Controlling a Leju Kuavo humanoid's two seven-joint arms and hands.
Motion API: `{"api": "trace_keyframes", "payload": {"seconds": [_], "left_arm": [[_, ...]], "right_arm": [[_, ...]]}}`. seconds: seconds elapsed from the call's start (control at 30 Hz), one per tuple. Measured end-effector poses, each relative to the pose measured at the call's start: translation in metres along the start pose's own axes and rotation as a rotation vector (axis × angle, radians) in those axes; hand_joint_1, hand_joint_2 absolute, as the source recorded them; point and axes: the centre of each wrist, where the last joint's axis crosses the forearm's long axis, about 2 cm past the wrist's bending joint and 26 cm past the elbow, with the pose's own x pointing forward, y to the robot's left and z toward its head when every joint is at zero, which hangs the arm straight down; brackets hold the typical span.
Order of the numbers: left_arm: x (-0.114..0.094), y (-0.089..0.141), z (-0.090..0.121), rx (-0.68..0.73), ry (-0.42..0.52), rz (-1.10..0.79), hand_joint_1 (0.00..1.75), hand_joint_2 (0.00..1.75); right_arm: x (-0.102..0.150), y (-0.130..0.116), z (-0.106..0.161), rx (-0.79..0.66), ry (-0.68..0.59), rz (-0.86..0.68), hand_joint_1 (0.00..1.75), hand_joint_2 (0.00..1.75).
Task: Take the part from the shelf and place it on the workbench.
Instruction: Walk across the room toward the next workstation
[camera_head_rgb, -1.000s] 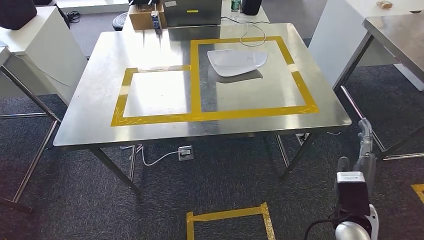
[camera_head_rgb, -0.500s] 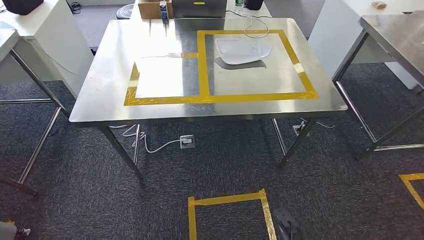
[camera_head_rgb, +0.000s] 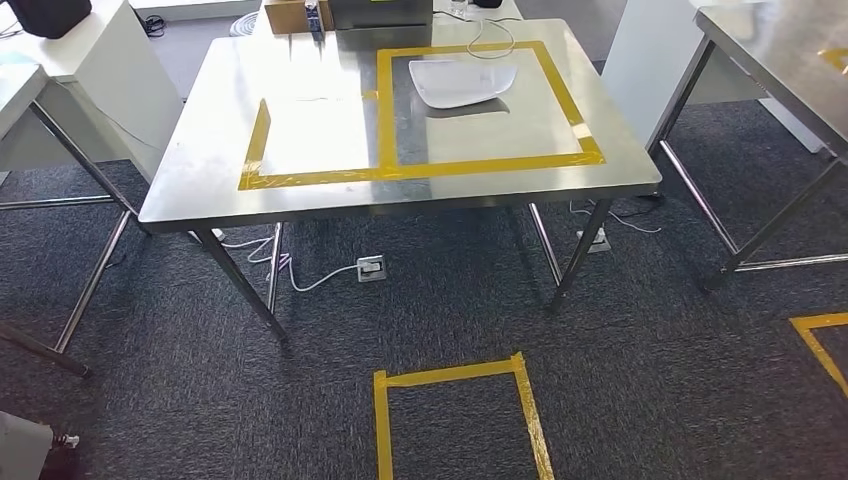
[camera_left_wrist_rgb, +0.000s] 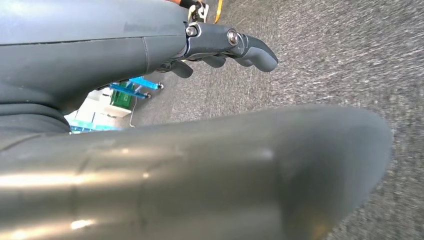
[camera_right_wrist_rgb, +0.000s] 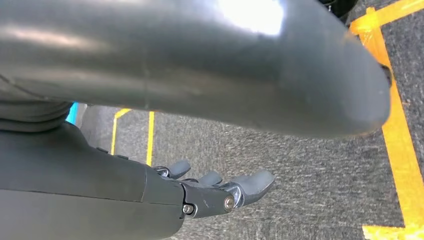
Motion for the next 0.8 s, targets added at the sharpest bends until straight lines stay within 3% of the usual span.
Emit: {"api": "trace_keyframes", "payload": {"seconds": [0.3, 0.43, 0.63, 0.8], "left_arm": [[0.012, -0.002, 0.005, 0.011, -0.048, -0.031, 0.0, 0.0], [0.016, -0.005, 0.008, 0.013, -0.051, -0.054, 0.0, 0.0], [0.021, -0.013, 0.014, 0.001, -0.068, -0.063, 0.0, 0.0], [0.013, -0.016, 0.013, -0.008, -0.052, -0.066, 0.0, 0.0]], "right_arm": [[0.004, 0.011, 0.001, 0.019, -0.019, 0.005, 0.0, 0.0], [0.012, 0.015, 0.002, 0.03, -0.002, 0.056, 0.0, 1.75], [0.035, 0.028, 0.006, 0.049, -0.033, 0.181, 0.0, 1.75], [0.032, 0.033, 0.006, 0.037, -0.012, 0.176, 0.0, 1.75]]}}
